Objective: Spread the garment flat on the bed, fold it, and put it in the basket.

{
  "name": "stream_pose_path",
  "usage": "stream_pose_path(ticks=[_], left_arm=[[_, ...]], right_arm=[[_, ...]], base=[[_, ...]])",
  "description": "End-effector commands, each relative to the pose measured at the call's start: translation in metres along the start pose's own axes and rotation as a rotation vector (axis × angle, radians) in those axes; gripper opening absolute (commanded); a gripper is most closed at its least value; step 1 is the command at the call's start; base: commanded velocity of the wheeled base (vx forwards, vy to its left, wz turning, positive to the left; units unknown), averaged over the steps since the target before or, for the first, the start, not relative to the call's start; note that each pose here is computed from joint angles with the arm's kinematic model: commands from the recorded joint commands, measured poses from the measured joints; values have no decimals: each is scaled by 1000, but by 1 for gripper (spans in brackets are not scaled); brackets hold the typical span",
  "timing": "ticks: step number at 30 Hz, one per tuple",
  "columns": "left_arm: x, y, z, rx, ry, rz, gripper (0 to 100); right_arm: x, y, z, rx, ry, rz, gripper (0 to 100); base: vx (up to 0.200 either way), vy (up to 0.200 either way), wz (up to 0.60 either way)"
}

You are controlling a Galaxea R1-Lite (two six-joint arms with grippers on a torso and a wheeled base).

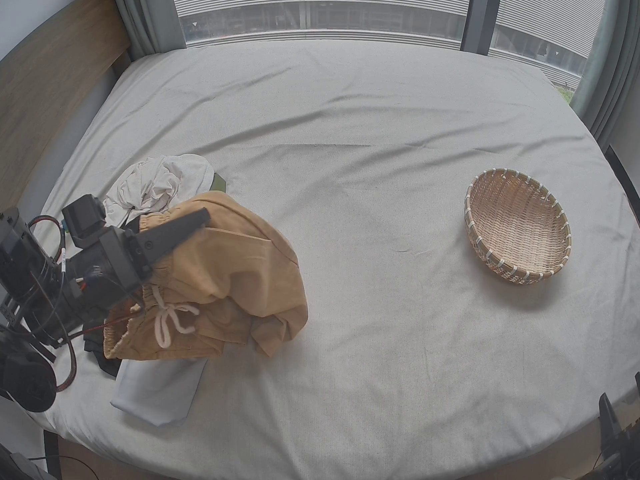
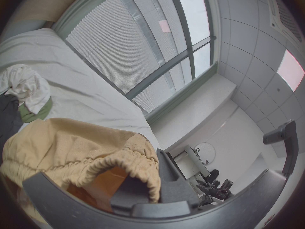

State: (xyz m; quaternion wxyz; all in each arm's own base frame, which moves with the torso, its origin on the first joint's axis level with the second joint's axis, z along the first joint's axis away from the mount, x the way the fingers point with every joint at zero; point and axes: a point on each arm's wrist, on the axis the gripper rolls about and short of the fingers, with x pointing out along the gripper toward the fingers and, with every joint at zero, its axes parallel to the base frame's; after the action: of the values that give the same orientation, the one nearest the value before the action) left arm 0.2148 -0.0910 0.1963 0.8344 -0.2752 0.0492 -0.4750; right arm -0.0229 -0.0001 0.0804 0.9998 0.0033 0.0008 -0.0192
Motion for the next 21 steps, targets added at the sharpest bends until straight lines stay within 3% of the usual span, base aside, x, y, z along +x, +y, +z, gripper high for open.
stream_pose_path(ticks=[1,6,11,15,17,21], left_arm=[[26,-12,-25,39,75,-72,0],[44,4,-43,136,133,-71,0],[69,11,-41,145,109,-78,0],[86,9,-31,74,72,-105,0],[96,-3,-20,12,38,-157,0],[100,-21,-10,-26,12,-216,0]], right_arm=[[1,0,-5,-4,12,-2,100],[1,0,-5,-4,12,-2,100],[1,0,-5,-4,12,-2,100],[1,0,-5,-5,12,-2,100],[1,0,-5,-2,12,-2,100],[1,0,-5,-4,12,-2,100]], base=[[0,0,0],[0,0,0],[0,0,0],[0,0,0],[0,0,0],[0,0,0]])
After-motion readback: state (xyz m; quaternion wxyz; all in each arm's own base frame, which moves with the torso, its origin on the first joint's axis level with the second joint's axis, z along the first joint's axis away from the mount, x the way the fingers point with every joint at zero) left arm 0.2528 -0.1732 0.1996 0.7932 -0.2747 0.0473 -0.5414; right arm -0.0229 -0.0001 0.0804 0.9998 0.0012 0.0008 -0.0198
